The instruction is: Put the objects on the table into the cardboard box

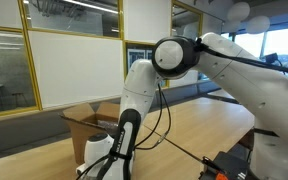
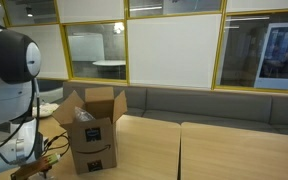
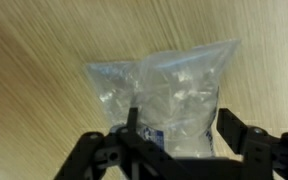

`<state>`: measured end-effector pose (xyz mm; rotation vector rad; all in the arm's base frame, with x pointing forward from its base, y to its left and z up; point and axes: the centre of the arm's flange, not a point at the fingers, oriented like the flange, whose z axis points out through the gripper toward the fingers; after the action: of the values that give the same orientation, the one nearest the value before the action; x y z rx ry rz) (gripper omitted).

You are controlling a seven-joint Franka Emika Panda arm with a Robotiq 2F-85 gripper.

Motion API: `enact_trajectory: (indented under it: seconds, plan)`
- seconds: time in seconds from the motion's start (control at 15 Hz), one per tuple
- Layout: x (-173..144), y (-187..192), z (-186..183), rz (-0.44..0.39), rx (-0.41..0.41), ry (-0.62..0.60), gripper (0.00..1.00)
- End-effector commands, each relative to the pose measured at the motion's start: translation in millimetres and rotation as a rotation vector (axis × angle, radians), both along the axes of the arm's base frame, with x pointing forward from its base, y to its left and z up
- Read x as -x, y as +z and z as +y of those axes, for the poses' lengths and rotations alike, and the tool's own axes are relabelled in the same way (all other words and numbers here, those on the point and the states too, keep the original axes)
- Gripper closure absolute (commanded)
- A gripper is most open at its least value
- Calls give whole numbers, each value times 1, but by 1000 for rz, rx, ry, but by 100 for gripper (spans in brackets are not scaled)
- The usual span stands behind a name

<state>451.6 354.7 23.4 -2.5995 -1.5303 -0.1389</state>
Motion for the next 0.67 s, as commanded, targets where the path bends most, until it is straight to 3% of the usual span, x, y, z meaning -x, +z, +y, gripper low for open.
enact_trajectory:
  seconds: [0.0,0.33,0.47,0.6]
  plan:
    - [-6,-2,2,1,8,-31,49]
    - [-12,2,-1,-4,15,-55,86]
    - [-19,10,-8,-15,24,-89,83]
    - [-27,28,-20,-36,36,-134,89]
